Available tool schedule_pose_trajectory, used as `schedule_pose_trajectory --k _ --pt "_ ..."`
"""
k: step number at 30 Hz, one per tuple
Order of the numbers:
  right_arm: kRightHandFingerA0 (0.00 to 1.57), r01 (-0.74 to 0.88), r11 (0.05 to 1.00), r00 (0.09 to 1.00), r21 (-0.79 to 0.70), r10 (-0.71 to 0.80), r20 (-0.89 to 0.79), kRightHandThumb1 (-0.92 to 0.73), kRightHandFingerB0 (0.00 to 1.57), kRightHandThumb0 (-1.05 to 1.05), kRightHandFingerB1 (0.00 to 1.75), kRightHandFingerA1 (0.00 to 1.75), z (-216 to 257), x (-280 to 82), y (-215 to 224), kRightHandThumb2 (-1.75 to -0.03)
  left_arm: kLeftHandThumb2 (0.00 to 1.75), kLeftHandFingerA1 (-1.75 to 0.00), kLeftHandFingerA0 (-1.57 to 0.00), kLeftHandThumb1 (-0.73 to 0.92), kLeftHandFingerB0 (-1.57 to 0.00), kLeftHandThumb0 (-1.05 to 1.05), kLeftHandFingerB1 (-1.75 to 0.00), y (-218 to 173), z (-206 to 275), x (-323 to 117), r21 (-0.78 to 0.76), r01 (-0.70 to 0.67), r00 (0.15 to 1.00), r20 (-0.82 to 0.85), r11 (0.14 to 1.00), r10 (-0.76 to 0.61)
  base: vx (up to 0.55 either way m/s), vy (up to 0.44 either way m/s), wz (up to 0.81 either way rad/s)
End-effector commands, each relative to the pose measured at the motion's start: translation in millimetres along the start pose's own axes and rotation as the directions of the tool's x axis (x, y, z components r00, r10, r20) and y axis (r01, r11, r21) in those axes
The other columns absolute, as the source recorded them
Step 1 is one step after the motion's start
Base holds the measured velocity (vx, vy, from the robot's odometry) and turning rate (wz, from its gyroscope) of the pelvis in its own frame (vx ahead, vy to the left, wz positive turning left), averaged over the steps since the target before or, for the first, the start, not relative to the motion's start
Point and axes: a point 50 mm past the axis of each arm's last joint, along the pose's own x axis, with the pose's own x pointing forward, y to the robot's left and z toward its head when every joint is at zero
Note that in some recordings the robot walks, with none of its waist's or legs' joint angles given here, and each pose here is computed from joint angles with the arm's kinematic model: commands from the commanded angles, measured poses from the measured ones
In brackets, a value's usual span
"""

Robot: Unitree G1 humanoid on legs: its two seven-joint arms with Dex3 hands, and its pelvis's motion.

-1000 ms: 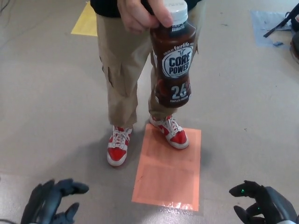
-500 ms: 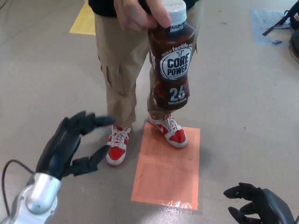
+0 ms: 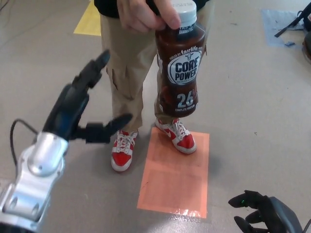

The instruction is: The robot recieved a bottle of protein shake from a person using its left hand and then shake the protein up and down 2 two times and hand it back to the person

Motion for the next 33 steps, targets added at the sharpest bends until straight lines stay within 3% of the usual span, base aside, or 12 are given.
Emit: schedule_pose_trajectory --k 1,18,33 --pt "0.82 0.031 0.999 0.998 0.016 -0.032 0.049 -0.69 0.74 -0.29 0.43 0.44 -2.7 -4.5 -3.6 -0.61 0.84 -0.05 0.0 0.48 0.0 -0.8 0.0 -4.2 68.1 39.0 -0.485 0.343 0.839 -0.227 0.805 -0.494 0.0 0.0 0.0" --pt "0.88 0.054 0.998 0.996 0.04 -0.057 0.074 -0.71 0.77 -0.29 0.44 0.45 5.2 2.3 -8.8 -0.61 0.86 -0.1 0.0 0.48 0.0 -0.81 -0.01 -34.3 85.7 53.5 -0.511 0.406 0.787 -0.226 0.758 -0.574 0.0 0.0 0.0" --pt "0.91 0.081 0.996 0.991 0.026 -0.083 0.107 -0.68 0.81 -0.29 0.45 0.46 10.4 5.4 -11.3 -0.6 0.84 -0.1 0.0 0.46 0.0 -0.78 -0.02 -36.1 87.1 43.2 -0.532 0.444 0.744 -0.23 0.721 -0.627 0.0 0.0 0.0"
